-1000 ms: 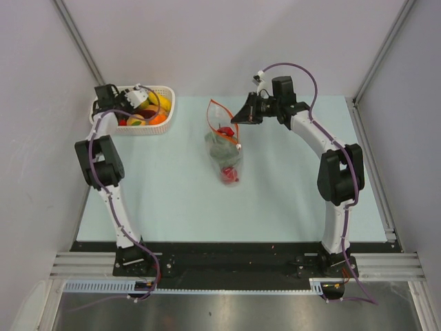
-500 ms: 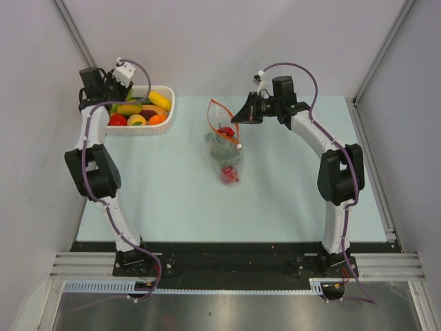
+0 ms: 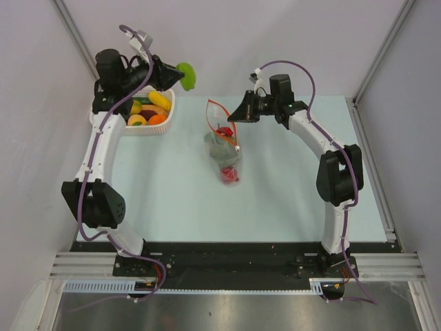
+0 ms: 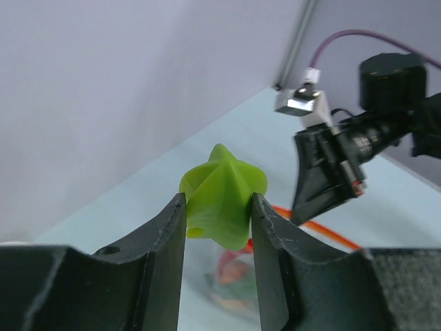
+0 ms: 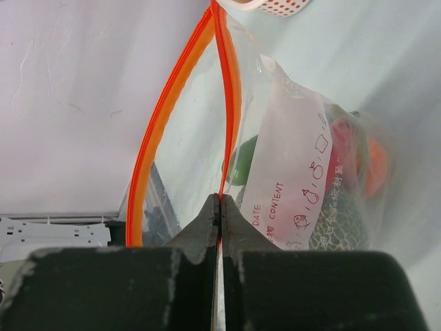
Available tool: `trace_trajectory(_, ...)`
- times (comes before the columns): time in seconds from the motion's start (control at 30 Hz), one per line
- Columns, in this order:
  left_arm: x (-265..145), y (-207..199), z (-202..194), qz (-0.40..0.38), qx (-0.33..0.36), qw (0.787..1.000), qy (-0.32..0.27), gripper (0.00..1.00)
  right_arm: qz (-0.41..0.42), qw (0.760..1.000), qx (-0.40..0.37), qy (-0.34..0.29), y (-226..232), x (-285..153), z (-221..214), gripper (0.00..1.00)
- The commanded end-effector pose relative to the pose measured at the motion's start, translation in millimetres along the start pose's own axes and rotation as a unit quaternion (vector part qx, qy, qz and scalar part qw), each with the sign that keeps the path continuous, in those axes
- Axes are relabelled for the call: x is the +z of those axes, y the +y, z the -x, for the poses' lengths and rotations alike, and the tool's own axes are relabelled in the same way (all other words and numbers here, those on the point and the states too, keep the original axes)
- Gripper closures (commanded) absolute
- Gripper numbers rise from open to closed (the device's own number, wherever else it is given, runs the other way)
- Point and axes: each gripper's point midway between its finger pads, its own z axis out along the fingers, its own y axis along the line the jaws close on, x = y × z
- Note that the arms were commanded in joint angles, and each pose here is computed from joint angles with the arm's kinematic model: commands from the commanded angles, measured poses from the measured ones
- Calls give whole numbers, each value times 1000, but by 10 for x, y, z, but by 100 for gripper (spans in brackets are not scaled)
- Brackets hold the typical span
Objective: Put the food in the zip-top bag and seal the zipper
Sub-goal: Pick up the fake vegetable from the bin, then place the fake vegetable in the zipper food storage bag.
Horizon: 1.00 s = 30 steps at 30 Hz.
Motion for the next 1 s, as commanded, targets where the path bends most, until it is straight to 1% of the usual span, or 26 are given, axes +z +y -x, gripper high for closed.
trace_trajectory(0.0, 146, -575, -161, -74, -77, 994, 17, 97, 33, 999, -38, -20, 324, -11, 176, 100)
trace_trajectory(0.03, 153, -648, -186, -77, -66, 995, 21, 98, 35, 998, -39, -19, 341, -6, 169, 100)
trace_trajectory(0.1, 218, -776, -362, -87, -33, 995, 38, 98, 35, 998, -42, -20, 365, -15, 170, 100)
trace_trajectory(0.13, 211, -827, -375, -89, -16, 995, 38, 98, 36, 998, -43, -19, 384, -15, 162, 100)
trace_trajectory(0.17, 222, -845, -475, -92, 8, 995, 44, 98, 36, 998, -44, -19, 402, -18, 160, 100)
trace_trajectory(0.23, 263, -921, -556, -101, 33, 993, 47, 97, 38, 998, -46, -18, 429, -23, 146, 100)
trace_trajectory(0.27, 293, -910, -639, -105, 57, 991, 53, 97, 38, 998, -47, -18, 429, -23, 146, 100)
trace_trajectory(0.33, 322, -970, -767, -115, 74, 988, 73, 97, 39, 998, -47, -17, 444, -26, 138, 100)
trace_trajectory(0.37, 344, -985, -877, -124, 99, 983, 89, 97, 39, 998, -48, -17, 443, -26, 138, 100)
trace_trajectory(0.53, 363, -870, -1060, -101, 182, 970, 124, 97, 40, 998, -52, -18, 466, -42, 146, 100)
trace_trajectory(0.57, 356, -844, -1098, -102, 212, 963, 130, 97, 40, 998, -54, -19, 474, -45, 151, 100)
trace_trajectory(0.6, 353, -820, -1125, -98, 230, 959, 136, 94, 41, 998, -54, -19, 473, -45, 147, 100)
trace_trajectory(0.63, 348, -808, -1140, -98, 248, 953, 140, 88, 42, 998, -54, -18, 477, -43, 148, 100)
trace_trajectory(0.67, 325, -782, -1198, -103, 285, 940, 154, 75, 43, 997, -54, -19, 486, -46, 153, 100)
trace_trajectory(0.7, 317, -772, -1219, -105, 302, 934, 160, 35, 44, 997, -55, -19, 486, -44, 155, 100)
trace_trajectory(0.73, 306, -756, -1179, -101, 316, 930, 160, 16, 47, 997, -56, -18, 493, -43, 152, 100)
trace_trajectory(0.77, 309, -681, -1073, -78, 324, 931, 150, 2, 47, 997, -57, -17, 492, -48, 154, 100)
trace_trajectory(0.83, 232, -716, -876, -81, 334, 931, 124, 0, 51, 997, -62, -17, 507, -50, 158, 100)
trace_trajectory(0.87, 169, -640, -778, -74, 333, 934, 111, 0, 53, 996, -63, -15, 512, -52, 153, 100)
trace_trajectory(0.9, 129, -726, -715, -102, 327, 935, 93, 0, 56, 996, -65, -13, 515, -50, 145, 100)
trace_trajectory(0.93, 84, -743, -602, -112, 341, 930, 79, 0, 57, 996, -70, -11, 512, -49, 138, 100)
trace_trajectory(0.97, -11, -730, -657, -128, 334, 930, 90, 1, 58, 996, -72, -11, 509, -54, 139, 100)
